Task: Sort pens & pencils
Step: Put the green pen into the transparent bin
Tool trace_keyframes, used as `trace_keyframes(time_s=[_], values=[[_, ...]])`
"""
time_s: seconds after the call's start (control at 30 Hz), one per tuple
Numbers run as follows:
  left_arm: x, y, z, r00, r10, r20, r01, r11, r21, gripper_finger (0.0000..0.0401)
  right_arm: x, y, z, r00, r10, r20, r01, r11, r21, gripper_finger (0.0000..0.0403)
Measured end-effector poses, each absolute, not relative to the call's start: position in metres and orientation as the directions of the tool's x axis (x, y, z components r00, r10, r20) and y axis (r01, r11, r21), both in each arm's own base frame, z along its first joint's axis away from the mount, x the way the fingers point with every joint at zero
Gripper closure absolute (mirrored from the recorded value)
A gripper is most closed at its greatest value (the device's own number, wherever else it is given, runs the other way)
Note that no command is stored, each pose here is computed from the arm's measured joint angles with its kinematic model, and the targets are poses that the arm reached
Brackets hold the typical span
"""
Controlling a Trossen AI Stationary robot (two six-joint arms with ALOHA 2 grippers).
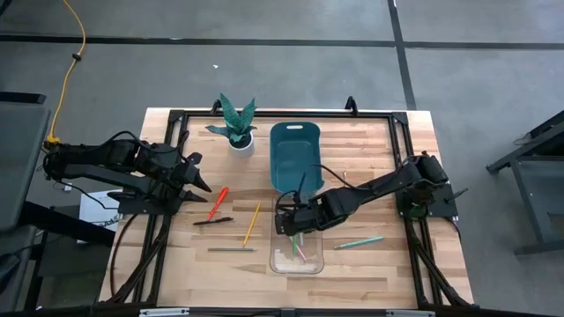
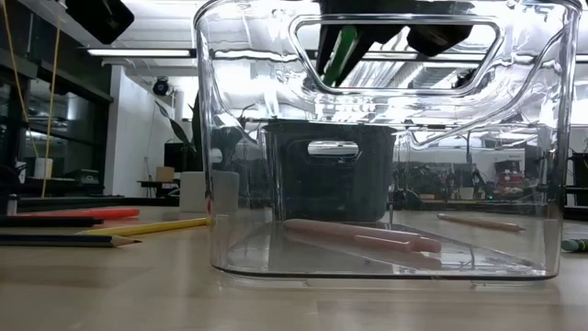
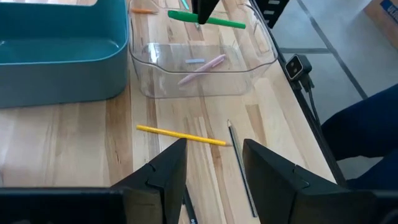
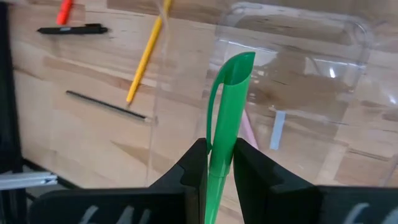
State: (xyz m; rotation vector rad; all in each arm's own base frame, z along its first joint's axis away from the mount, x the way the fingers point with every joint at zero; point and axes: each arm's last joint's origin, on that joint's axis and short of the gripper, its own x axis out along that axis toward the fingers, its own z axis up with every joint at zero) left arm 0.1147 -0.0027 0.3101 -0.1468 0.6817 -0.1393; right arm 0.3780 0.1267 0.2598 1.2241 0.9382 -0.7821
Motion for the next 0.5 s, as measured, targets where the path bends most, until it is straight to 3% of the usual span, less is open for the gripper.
trace_keyframes(time_s=[0.5], values=[[0.113,-0.003,0.309,0.753,-0.197,-0.628,0.12,0.979,-0.162,0.0256,0.377,0.127,0.244,0.329,-0.012,-0.944,0.938,0.118,0.326,0.0358]])
